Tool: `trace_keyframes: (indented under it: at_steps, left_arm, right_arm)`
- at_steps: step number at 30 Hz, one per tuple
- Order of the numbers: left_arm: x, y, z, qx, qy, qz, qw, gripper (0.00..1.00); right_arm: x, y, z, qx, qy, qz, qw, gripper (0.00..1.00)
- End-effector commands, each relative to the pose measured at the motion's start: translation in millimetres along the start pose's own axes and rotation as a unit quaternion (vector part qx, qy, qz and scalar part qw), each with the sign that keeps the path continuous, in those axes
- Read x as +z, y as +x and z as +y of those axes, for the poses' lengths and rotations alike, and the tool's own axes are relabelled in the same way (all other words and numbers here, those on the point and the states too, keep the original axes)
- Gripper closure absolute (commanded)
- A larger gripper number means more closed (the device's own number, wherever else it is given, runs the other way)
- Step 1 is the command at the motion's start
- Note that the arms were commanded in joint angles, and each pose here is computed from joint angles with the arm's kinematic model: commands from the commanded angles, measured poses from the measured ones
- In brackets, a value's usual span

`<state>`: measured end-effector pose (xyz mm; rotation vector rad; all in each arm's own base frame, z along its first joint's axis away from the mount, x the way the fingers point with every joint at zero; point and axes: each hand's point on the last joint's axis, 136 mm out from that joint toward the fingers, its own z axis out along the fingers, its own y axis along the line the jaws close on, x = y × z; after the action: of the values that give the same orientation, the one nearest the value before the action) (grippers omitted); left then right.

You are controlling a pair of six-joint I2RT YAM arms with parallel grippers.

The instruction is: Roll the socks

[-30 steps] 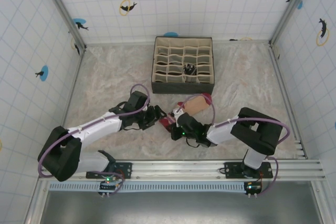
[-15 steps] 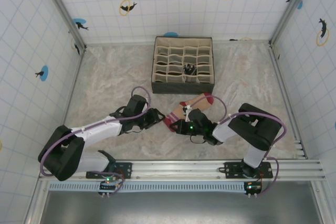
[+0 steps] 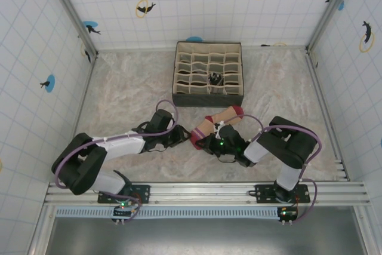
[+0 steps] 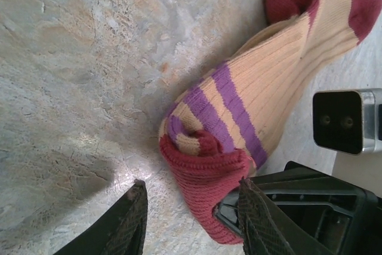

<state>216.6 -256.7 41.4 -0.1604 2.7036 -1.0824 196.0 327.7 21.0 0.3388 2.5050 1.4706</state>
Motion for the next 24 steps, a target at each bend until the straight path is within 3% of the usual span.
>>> trace_keyframes:
  at_steps: [1, 9, 21, 24]
  left_arm:
    - [5.4, -2.9, -3.9, 0.005, 0.005, -0.005, 1.0, 0.59]
    - [18.5, 0.1, -3.4, 0.003, 0.001, 0.003, 1.0, 0.62]
    - [35.7, 4.0, 24.6, -0.035, -0.063, 0.022, 0.997, 0.68]
    - [37.3, 0.9, 28.0, -0.032, -0.081, 0.022, 0.996, 0.76]
  right_arm:
    - [-3.6, 4.0, -35.0, 0.033, 0.052, 0.001, 0.998, 1.0]
    - [-4.5, 4.2, -38.1, 0.047, 0.047, 0.002, 0.998, 1.0]
    - [-10.4, 4.1, -37.1, 0.048, 0.035, 0.001, 0.998, 1.0]
    - [-11.7, 3.6, -34.9, 0.043, 0.03, 0.0, 0.999, 1.0]
